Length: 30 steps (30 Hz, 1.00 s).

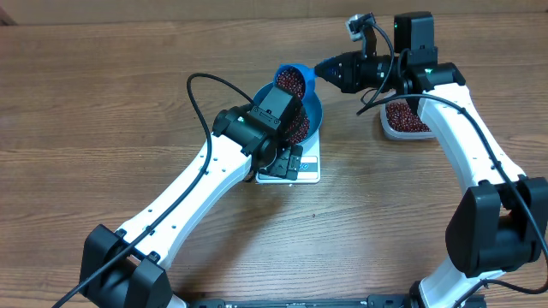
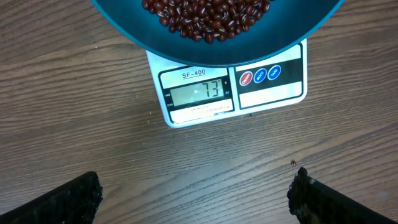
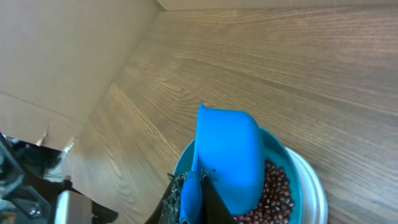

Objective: Scoop item into bowl and weigh 150g on scale
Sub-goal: 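Tilt the scoop to pour beans into the teal bowl gradually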

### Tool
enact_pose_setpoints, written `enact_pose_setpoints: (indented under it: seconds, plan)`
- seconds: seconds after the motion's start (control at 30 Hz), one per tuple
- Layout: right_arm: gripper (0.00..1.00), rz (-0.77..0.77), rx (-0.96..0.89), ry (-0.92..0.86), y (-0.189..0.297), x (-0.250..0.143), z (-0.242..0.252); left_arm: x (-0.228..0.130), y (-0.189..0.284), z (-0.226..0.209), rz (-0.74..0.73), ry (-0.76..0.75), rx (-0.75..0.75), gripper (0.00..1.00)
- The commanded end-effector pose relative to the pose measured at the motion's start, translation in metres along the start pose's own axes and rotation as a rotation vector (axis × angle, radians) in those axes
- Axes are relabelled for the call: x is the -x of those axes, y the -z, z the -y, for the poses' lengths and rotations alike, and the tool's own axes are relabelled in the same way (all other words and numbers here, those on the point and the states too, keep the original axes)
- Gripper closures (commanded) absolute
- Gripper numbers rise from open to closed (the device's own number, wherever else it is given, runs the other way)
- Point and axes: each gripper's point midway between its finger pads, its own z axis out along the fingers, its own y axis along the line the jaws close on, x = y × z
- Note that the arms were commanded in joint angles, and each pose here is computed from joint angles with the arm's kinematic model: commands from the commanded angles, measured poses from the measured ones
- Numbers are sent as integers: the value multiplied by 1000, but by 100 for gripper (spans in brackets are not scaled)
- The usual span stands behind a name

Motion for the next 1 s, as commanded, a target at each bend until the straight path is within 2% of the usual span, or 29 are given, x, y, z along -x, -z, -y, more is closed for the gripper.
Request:
enact_pose_setpoints:
  seconds: [0.0, 0.43, 0.57, 0.97]
  plan:
    - [96, 58, 12, 139, 15, 24, -20, -3, -2, 2, -8, -1, -2, 0]
    - [96, 101, 60, 201, 18, 42, -37, -3, -2, 2, -8, -1, -2, 0]
    - [96, 111, 17, 207, 22, 51, -37, -3, -2, 2, -8, -1, -2, 0]
    - [96, 72, -8, 160, 20, 41, -32, -3, -2, 2, -8, -1, -2, 0]
